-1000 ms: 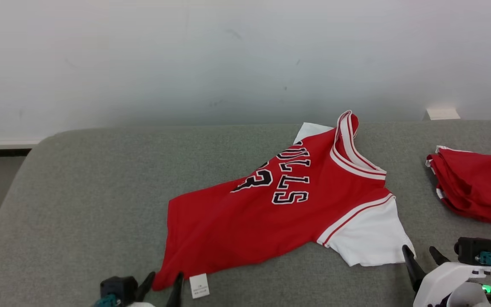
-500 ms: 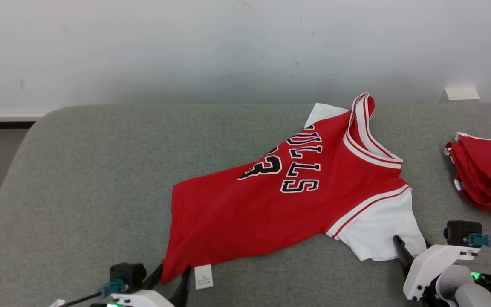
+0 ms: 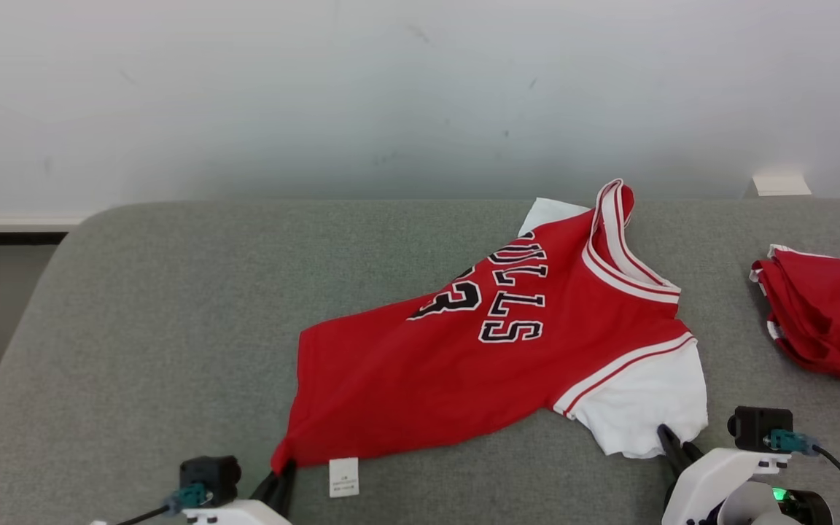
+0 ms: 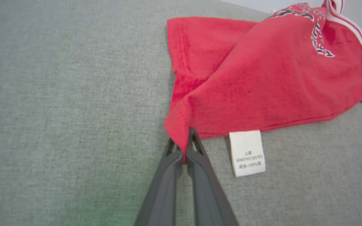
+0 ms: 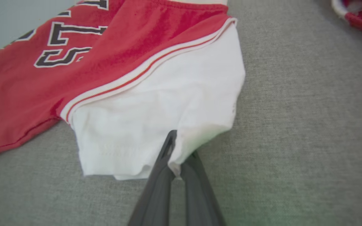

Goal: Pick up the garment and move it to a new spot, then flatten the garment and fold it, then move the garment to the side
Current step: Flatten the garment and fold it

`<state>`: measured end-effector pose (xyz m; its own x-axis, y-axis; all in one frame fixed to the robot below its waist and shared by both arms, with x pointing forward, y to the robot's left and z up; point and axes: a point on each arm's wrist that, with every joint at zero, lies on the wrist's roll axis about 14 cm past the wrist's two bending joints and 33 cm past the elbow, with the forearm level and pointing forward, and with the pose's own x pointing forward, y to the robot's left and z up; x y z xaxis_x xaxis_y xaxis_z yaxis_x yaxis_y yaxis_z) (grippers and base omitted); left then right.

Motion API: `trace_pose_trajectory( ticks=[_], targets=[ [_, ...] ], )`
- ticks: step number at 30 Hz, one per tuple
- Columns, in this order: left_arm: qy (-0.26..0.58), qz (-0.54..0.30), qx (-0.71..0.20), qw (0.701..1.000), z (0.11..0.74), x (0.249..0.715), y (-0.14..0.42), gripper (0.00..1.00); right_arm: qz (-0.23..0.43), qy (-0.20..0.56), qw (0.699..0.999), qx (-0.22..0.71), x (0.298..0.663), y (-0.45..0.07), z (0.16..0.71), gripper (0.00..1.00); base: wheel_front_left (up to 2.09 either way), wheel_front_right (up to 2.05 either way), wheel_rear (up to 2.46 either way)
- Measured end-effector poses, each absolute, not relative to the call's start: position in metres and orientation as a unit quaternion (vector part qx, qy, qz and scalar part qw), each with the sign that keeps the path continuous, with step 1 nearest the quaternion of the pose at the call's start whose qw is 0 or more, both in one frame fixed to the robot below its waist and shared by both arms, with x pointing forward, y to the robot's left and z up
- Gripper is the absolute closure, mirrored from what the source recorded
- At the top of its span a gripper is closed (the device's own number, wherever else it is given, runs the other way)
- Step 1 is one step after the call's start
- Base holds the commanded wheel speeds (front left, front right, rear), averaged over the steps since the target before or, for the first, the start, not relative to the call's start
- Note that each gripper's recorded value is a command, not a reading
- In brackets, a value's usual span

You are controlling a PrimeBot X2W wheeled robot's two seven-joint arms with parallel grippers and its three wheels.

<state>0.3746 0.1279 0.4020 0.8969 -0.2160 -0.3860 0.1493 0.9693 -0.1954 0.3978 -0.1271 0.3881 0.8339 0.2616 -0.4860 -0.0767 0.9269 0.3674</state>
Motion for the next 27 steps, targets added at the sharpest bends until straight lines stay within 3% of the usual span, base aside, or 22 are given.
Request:
trace_pose_trajectory(
  ticks=[9,16,21,27],
  targets=[
    [0.108,-0.117,-0.07,0.985,0.452,0.385,0.125,1.0,0.107,0.131,0.971,0.168,0.414,-0.131,0.448,1.0,0.0,0.0,0.0],
    [0.044,-0.143,-0.021,0.989,0.502,0.418,0.128,1.0,0.127,0.02,0.97,0.205,0.442,-0.131,0.517,1.0,0.0,0.0,0.0],
    [0.027,-0.149,-0.009,0.988,0.529,0.463,0.128,1.0,0.141,-0.012,0.966,0.216,0.478,-0.131,0.549,1.0,0.0,0.0,0.0],
    [0.027,-0.148,0.0,0.989,0.55,0.538,0.134,1.0,0.147,-0.049,0.97,0.188,0.549,-0.143,0.594,1.0,0.0,0.0,0.0]
  ],
)
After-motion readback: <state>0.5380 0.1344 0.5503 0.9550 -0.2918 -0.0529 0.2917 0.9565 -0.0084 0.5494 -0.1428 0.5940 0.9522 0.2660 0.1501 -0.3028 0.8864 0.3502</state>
